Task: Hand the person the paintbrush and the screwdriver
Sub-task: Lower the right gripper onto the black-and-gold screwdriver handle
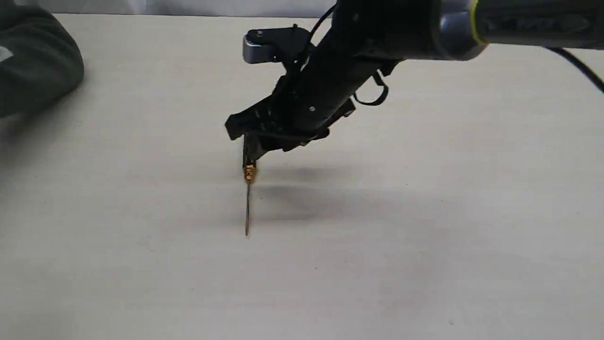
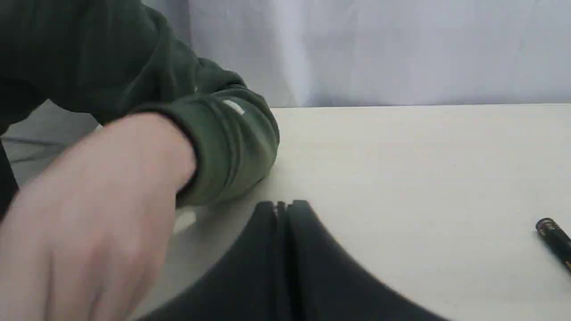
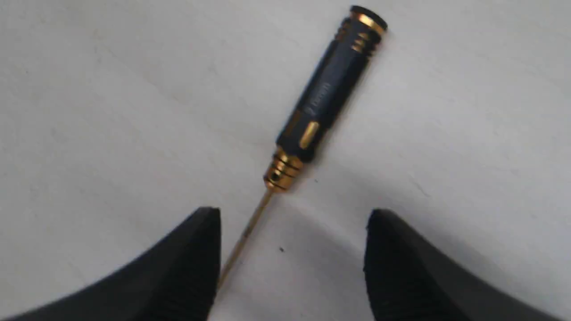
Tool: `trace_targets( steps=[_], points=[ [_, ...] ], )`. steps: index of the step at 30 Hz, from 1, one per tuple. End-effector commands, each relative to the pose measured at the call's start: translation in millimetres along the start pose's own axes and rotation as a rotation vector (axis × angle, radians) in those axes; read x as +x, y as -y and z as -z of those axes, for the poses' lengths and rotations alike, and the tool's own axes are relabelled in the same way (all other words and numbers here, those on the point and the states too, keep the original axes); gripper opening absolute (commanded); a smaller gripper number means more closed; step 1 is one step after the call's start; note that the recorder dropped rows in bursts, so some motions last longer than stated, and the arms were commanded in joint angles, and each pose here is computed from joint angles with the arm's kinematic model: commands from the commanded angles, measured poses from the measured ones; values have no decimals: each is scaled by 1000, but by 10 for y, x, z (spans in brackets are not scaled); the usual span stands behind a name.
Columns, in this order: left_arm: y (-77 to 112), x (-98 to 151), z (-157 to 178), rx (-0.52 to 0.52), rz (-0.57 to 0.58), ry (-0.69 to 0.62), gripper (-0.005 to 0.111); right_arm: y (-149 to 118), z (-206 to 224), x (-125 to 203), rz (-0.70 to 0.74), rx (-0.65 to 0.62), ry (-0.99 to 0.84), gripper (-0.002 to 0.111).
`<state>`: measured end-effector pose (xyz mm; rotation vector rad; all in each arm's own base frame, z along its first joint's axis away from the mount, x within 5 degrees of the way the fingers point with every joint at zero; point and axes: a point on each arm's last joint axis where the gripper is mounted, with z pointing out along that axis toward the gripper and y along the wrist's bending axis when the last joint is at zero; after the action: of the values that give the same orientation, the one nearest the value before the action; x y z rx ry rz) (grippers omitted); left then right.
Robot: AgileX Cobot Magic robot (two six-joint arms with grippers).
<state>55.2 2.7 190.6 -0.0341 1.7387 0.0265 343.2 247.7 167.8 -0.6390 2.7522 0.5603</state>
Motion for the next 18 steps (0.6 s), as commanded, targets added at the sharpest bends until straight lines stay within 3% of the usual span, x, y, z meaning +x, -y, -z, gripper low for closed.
trace_targets(
  steps=[1, 18],
  points=[
    [5, -1, 0, 9, 2, 8, 0, -32, -101, -34, -28, 9, 57, 51],
    [5, -1, 0, 9, 2, 8, 0, 51, -470, -280, -123, 45, -23, 51]
  ],
)
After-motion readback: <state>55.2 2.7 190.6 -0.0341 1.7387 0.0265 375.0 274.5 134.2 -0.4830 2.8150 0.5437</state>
